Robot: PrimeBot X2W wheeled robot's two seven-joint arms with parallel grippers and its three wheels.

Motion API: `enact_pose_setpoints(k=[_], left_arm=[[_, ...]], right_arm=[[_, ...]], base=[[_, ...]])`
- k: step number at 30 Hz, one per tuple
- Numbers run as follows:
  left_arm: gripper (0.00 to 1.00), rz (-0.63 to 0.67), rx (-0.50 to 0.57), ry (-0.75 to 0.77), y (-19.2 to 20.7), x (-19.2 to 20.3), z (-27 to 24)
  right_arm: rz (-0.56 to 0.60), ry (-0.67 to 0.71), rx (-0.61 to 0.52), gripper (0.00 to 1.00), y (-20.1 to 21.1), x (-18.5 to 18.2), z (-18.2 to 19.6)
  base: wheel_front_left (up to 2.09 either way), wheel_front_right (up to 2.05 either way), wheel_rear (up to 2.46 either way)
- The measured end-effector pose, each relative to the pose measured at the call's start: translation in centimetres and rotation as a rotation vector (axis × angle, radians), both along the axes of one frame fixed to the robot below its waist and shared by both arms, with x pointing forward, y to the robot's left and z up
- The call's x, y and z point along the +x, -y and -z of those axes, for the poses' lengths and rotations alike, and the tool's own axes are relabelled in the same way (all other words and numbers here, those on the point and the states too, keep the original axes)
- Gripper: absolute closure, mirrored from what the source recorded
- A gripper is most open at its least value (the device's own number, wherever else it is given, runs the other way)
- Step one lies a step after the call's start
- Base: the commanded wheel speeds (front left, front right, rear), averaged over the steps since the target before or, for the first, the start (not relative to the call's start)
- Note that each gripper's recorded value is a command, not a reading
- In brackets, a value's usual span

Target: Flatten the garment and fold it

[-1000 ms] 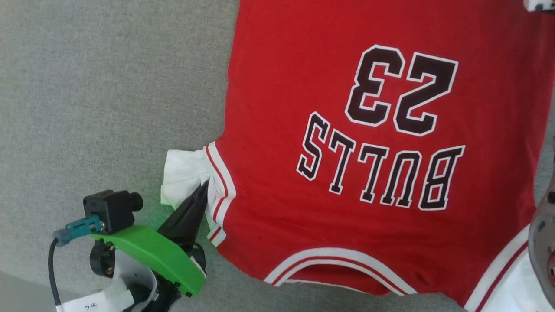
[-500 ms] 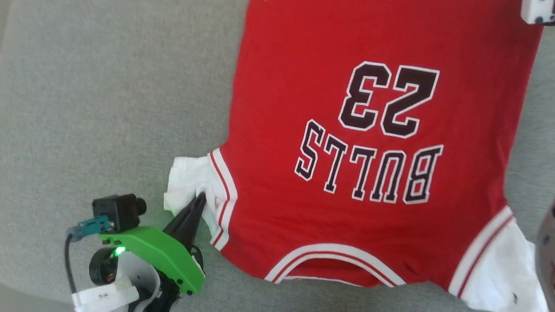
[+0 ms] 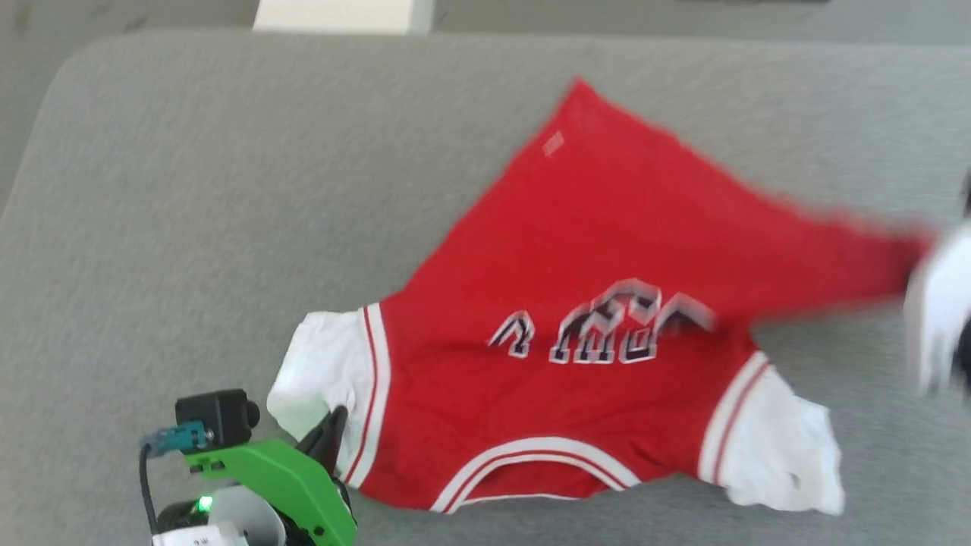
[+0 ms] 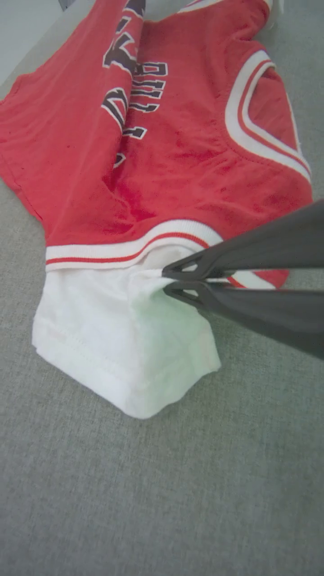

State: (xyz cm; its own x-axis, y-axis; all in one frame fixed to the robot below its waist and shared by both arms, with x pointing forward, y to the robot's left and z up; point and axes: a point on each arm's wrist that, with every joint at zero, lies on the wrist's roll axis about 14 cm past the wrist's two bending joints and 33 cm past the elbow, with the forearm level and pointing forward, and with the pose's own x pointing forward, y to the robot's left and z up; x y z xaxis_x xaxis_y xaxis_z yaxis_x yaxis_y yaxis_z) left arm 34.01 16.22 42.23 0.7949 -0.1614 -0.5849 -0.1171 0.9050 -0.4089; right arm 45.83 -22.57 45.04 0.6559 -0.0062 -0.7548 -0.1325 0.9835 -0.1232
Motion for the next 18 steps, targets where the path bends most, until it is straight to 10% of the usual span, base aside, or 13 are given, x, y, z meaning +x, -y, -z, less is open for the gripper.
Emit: enact_pose_setpoints(k=[10,15,16,17,18], left_arm=[[1.0,0.082,0.0,0.048,2.6,-0.3,-1.3],[1.0,0.102,-0.006,0.056,3.4,-0.4,-1.4],[1.0,0.105,-0.005,0.055,3.5,-0.5,-1.4],[1.0,0.107,-0.005,0.054,3.5,-0.6,-1.3],[1.0,0.106,-0.005,0.052,3.6,-0.6,-1.3]], right_arm=[[0.196,-0.277,0.223,1.0,-1.4,-16.9,8.2],[0.246,-0.241,0.306,1.0,-2.0,-18.6,8.5],[0.264,-0.193,0.31,0.79,-1.5,-18.2,8.1],[0.281,-0.149,0.313,0.0,-0.9,-17.8,7.6],[0.294,-0.115,0.319,0.0,-0.5,-17.5,7.1]], base=[[0.0,0.0,0.0],[0.0,0.0,0.0],[0.0,0.0,0.0],[0.0,0.0,0.0],[0.0,0.0,0.0]])
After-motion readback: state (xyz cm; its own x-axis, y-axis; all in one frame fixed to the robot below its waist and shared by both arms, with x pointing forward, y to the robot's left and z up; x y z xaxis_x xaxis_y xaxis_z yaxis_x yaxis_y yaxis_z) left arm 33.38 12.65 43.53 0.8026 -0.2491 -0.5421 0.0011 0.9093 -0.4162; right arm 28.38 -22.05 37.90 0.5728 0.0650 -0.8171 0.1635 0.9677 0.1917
